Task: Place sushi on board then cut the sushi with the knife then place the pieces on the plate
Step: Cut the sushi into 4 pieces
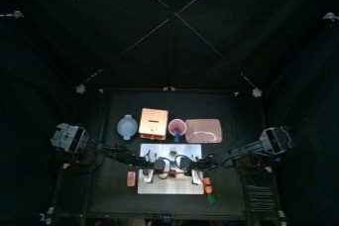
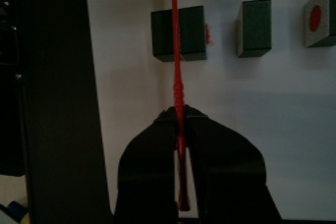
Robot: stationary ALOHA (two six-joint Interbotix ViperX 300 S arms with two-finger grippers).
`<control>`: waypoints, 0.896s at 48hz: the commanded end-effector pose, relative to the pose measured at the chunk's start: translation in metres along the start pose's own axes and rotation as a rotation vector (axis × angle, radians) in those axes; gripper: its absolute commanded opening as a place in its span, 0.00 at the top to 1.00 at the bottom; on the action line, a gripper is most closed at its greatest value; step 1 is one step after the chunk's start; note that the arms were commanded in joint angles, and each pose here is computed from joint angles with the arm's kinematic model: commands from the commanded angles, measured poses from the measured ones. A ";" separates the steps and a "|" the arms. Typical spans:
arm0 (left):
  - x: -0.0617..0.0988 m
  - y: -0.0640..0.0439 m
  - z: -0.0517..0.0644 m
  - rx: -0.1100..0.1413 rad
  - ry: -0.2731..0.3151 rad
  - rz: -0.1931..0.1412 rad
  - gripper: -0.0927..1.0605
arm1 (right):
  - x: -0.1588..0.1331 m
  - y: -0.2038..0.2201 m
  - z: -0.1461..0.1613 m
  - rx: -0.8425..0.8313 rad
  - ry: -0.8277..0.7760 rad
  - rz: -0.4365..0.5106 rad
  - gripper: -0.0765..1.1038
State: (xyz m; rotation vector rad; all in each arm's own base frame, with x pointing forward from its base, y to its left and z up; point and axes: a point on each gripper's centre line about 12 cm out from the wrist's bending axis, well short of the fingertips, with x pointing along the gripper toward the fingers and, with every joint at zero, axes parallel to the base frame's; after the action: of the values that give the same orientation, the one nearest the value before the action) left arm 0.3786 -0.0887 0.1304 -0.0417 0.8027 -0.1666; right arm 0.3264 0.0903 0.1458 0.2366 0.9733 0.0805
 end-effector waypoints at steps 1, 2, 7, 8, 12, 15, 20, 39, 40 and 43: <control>-0.002 0.002 0.007 0.001 -0.017 0.003 0.49 | -0.011 0.004 0.007 -0.002 -0.035 0.016 0.66; -0.002 0.002 0.007 0.001 -0.017 0.003 0.49 | -0.011 0.003 0.008 -0.001 -0.037 0.015 0.66; -0.002 0.003 0.007 0.003 -0.016 0.005 0.49 | -0.010 0.003 0.006 -0.002 -0.034 0.014 0.66; -0.002 0.003 0.006 0.003 -0.015 0.006 0.49 | -0.010 0.002 0.006 -0.002 -0.031 0.013 0.66; -0.001 0.005 0.005 0.004 -0.010 0.009 0.49 | -0.008 0.001 0.004 0.000 -0.023 0.008 0.66; 0.001 0.005 0.004 0.004 -0.004 0.009 0.49 | -0.007 0.001 0.004 0.000 -0.021 0.006 0.66; 0.002 0.005 0.003 0.001 -0.001 0.010 0.49 | -0.006 0.000 0.003 0.002 -0.018 0.005 0.66; 0.005 0.006 -0.002 -0.013 0.015 0.012 0.49 | 0.001 0.001 0.001 0.005 -0.005 0.004 0.67; 0.006 0.006 -0.004 -0.013 0.018 0.012 0.49 | 0.001 0.001 0.001 0.006 -0.005 0.004 0.67; 0.008 0.006 -0.005 -0.018 0.023 0.012 0.49 | 0.004 0.001 0.000 0.007 0.001 0.003 0.66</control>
State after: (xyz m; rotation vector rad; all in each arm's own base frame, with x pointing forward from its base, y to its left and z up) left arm 0.3801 -0.0842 0.1219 -0.0468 0.8238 -0.1515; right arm 0.3261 0.0892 0.1379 0.2409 0.9896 0.0710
